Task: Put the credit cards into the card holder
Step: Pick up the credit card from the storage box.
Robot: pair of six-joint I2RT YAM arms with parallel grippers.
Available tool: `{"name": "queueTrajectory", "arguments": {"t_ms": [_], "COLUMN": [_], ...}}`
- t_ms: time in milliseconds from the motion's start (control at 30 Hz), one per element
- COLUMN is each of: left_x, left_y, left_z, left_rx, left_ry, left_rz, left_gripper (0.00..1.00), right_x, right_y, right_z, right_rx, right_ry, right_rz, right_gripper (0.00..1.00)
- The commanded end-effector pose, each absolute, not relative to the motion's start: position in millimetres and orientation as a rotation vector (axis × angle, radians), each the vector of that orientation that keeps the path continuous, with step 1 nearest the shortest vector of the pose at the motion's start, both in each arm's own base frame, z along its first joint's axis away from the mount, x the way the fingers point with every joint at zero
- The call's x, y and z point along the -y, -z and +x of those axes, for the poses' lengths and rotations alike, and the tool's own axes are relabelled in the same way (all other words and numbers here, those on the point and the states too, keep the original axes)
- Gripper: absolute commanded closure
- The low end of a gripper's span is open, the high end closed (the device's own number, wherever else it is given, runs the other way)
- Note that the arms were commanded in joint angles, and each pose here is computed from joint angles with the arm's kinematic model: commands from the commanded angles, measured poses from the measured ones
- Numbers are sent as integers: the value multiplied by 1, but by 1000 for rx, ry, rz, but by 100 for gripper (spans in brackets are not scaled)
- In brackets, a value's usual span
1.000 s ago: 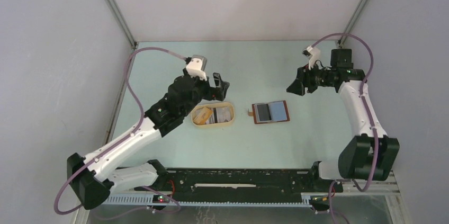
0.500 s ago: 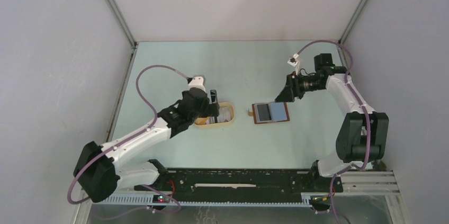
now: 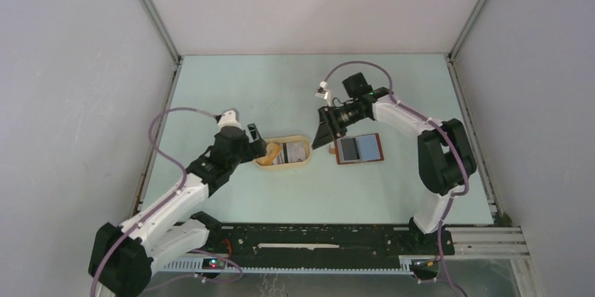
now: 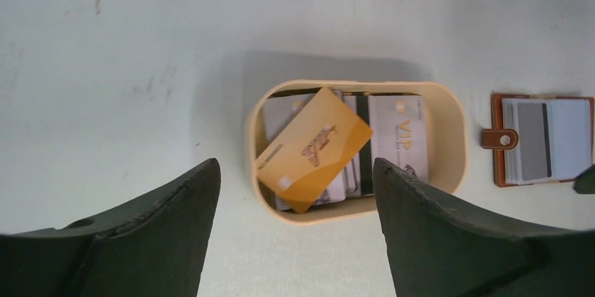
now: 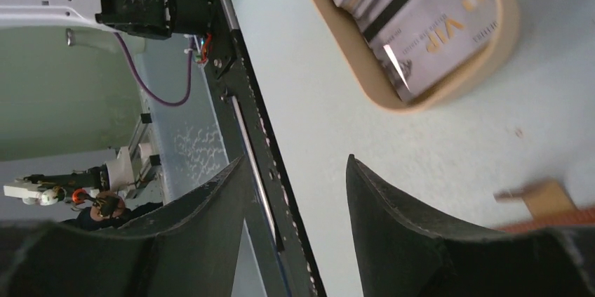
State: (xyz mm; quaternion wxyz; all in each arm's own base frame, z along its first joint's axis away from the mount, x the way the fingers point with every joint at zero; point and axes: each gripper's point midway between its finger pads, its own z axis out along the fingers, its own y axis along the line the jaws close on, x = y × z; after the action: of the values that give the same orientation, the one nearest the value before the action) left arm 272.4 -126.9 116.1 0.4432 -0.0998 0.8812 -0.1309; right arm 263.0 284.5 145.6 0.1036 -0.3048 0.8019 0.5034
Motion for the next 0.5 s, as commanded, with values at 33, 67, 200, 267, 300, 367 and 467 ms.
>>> {"name": "queueTrajectory", "arguments": {"t_ms": [33, 67, 200, 267, 300, 367, 467], "left_x": [116, 117, 118, 119, 120, 121, 124], "left_y": [-110, -109, -104, -98, -98, -93, -86], "left_z": [266, 264, 263, 263, 264, 266, 270], "left_rx": [-2089, -2062, -2014, -2032, -2033, -2045, -2068], "left_ry": [515, 554, 617, 612, 614, 610, 613], "left_rz": [-358, -369, -398, -388, -381, -382, -383], "left_gripper": [18, 19, 23, 26, 27, 28, 32], "right_x": [-336, -343, -368, -377, -381, -391, -401], "right_y": [-152, -150, -138, -130, -126, -116, -103], "right_z": [280, 281, 282, 281, 280, 276, 280], "right_rx": [-2384, -2394, -2444, -2473, -2488, -2522, -2579], "right_ry": [-1473, -1470, -1452, -1428, -1409, -1382, -1293], "right_rz": [-855, -862, -889, -888, -886, -879, -828], "right_gripper": [36, 34, 30, 27, 26, 24, 19]}}
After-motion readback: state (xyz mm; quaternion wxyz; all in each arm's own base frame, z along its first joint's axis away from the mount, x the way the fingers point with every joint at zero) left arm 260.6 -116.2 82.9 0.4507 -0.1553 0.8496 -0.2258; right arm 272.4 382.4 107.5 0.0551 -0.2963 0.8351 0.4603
